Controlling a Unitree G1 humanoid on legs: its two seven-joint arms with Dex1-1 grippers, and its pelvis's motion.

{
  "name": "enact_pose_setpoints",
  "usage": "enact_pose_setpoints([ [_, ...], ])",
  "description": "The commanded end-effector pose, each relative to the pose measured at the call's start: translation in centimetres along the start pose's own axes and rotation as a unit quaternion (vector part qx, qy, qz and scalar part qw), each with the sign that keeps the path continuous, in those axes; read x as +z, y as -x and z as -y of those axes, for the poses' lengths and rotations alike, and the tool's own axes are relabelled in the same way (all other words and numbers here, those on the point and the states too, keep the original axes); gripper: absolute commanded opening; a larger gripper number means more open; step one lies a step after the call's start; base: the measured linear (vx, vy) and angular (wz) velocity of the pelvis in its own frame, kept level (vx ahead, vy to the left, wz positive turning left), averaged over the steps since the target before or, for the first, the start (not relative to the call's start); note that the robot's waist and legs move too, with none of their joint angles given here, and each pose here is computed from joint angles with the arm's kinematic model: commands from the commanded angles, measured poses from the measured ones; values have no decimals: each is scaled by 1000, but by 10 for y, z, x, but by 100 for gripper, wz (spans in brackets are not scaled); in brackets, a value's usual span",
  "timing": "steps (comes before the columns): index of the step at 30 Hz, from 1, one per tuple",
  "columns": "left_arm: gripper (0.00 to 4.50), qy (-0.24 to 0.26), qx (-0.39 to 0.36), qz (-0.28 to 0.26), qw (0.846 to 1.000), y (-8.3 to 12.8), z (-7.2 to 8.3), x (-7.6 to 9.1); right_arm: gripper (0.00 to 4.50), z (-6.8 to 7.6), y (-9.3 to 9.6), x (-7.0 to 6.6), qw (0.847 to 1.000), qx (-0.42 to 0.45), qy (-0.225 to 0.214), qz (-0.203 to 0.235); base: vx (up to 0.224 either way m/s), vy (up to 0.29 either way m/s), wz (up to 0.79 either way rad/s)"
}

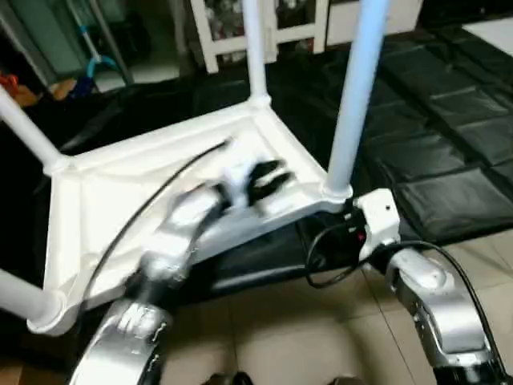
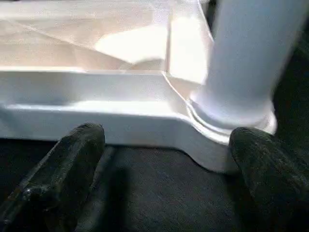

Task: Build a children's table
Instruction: Rotate leg to tighten

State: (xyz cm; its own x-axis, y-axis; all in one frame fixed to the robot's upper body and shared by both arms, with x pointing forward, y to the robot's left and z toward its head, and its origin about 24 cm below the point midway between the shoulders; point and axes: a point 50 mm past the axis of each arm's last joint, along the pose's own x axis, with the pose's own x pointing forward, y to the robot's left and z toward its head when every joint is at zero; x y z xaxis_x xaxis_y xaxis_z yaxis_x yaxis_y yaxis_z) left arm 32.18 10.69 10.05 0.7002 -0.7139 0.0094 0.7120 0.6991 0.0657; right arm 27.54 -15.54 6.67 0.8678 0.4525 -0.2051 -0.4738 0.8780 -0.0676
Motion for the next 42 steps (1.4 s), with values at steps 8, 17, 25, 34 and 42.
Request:
enact_pose_setpoints([
  [8,152,46,174,8,984,70,14,5,450,-23,-5,21,994,88,2,59,0,0,0],
  [17,195,47,413,-107,903,142,9,-37,450,-20,-3,16,996,70,-2,59,-21,0,0],
  [25,255,47,564,-84,820,177,9,-43,450,-9,2,15,997,46,-6,67,-36,9,-5],
  [34,314,106,652,-76,747,195,28,-50,450,-8,2,12,997,48,7,58,-53,-30,10],
  [42,314,93,680,-91,722,209,14,-57,450,-13,-2,14,995,69,18,63,-86,4,1],
])
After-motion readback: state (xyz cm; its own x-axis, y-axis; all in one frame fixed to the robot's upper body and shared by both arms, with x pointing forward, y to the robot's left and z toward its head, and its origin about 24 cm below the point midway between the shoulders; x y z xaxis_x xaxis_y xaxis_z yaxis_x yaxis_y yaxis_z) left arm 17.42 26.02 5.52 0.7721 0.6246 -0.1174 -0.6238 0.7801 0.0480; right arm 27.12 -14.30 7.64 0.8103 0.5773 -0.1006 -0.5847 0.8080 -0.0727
